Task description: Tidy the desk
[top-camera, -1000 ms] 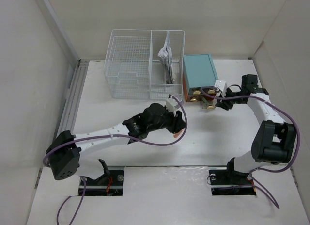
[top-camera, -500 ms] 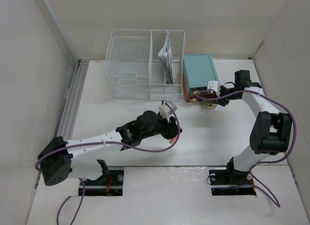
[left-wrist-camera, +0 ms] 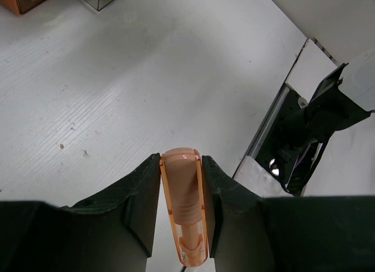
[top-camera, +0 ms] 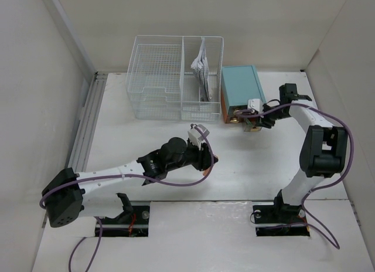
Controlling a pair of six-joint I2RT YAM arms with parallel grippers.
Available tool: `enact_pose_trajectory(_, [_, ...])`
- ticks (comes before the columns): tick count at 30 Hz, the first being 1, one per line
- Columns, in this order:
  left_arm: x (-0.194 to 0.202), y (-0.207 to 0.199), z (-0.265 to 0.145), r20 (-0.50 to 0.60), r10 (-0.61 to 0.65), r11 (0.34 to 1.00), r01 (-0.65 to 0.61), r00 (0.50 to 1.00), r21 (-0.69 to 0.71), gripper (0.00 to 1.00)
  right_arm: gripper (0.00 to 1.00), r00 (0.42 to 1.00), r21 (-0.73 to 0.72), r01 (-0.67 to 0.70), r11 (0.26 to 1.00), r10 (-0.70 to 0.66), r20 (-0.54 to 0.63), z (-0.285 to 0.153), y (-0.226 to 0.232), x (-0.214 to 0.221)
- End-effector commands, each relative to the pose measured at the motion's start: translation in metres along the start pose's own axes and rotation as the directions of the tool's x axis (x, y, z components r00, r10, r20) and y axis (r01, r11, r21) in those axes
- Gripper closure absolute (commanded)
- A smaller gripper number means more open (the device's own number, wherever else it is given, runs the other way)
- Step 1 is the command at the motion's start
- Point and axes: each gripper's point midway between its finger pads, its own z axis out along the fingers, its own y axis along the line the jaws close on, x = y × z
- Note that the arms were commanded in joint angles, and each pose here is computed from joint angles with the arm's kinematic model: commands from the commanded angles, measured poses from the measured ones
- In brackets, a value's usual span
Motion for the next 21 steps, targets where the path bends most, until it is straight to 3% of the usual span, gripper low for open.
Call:
enact_pose_trajectory(1, [-0.023, -0.013, -0.006, 0.086, -0.009, 0.999, 0.005, 0.996, 0.046, 1.0, 0.57, 0.999, -0.02, 0.033, 0.999, -0.033, -0.002, 0.003, -0.004, -0.006])
enact_pose_trajectory(8, [-0.028, -0.014, -0.006, 0.098, -0.009, 0.999, 0.005, 0.995, 0.041, 1.0, 0.68, 0.999, -0.043, 0.013, 0.999, -0.015, -0.051, 0.007, 0.0, 0.008])
enact_pose_trajectory(14, [-0.03, -0.015, -0.006, 0.098, -0.009, 0.999, 0.005, 0.995, 0.041, 1.0, 0.93, 0.998, -0.064, -0.005, 0.998, 0.001, -0.062, 0.01, 0.007, 0.013])
enact_pose_trajectory(21, [-0.034, -0.02, 0.001, 0.093, 0.002, 0.999, -0.007, 0.996, 0.048, 1.0, 0.98, 0.997, -0.086, 0.009, 0.996, -0.015, -0.07, 0.003, 0.029, 0.011])
